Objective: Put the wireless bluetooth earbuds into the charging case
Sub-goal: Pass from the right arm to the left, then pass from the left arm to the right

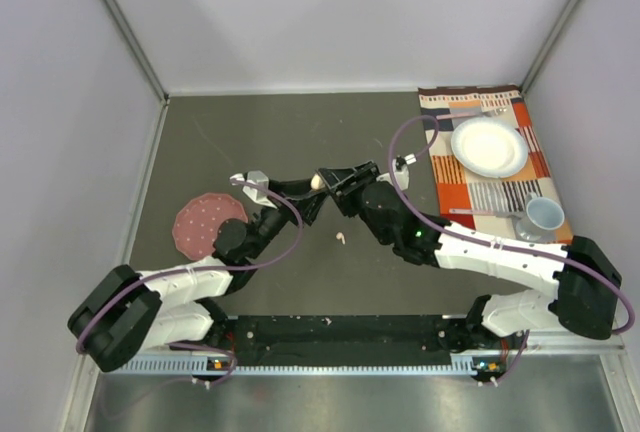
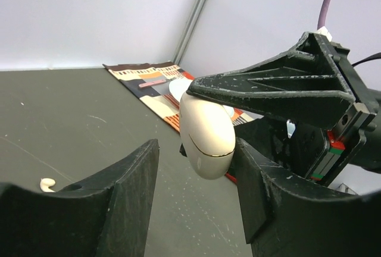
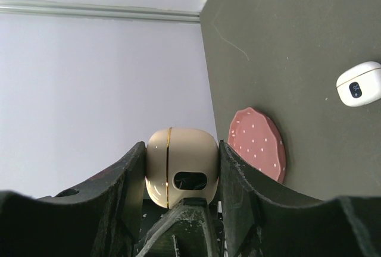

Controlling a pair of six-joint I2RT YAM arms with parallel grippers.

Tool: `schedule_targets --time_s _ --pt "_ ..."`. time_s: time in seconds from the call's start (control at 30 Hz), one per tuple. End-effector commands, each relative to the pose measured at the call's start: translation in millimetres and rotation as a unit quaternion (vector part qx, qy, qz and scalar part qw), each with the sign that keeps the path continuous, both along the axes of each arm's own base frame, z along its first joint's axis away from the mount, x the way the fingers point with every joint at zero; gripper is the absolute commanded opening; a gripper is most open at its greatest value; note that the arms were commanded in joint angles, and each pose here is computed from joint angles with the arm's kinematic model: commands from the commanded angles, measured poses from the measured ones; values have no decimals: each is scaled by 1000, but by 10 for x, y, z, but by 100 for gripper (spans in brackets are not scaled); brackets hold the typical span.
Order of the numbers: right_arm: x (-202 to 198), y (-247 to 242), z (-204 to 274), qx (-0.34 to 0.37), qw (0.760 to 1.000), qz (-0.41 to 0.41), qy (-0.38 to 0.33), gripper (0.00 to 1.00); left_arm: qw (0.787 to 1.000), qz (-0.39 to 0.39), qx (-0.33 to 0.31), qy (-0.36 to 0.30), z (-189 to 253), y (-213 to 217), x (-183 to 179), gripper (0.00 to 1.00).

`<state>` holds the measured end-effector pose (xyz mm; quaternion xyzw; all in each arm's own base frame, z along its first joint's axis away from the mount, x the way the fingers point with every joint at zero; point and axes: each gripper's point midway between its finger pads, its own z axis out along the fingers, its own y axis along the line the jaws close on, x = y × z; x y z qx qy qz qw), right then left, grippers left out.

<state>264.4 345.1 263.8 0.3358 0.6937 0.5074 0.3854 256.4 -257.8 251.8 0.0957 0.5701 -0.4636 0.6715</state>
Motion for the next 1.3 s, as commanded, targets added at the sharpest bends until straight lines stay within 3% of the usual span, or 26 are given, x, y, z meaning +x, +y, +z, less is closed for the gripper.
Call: schedule_targets --time_s 0.0,0.23,0.33,0.4,0.67,0.77,0.97,1.07,1.27 --pt "-32 80 195 30 999 6 -14 0 999 16 -34 -31 201 63 -25 59" --pt "-51 96 217 36 999 11 -16 0 999 14 -28 -28 165 36 -25 55" --pt "-54 92 221 37 999 12 -16 0 999 14 -28 -27 151 30 -23 49" --pt "-63 96 228 38 999 14 -16 0 999 27 -34 -24 154 62 13 38" --pt "-102 117 236 30 999 30 -25 1 999 32 -26 -32 138 82 9 27" --pt "-140 125 299 16 997 46 -51 27 998 30 -16 -48 152 92 -32 20" --pt "-222 48 459 -44 991 72 -100 67 996 -2 41 -80 149 30 -178 13" --pt "-269 12 471 -61 989 84 -102 76 994 -7 63 -87 155 35 -214 12" --pt "-359 53 439 -75 984 129 -94 75 988 -31 107 -109 189 -12 -300 9"
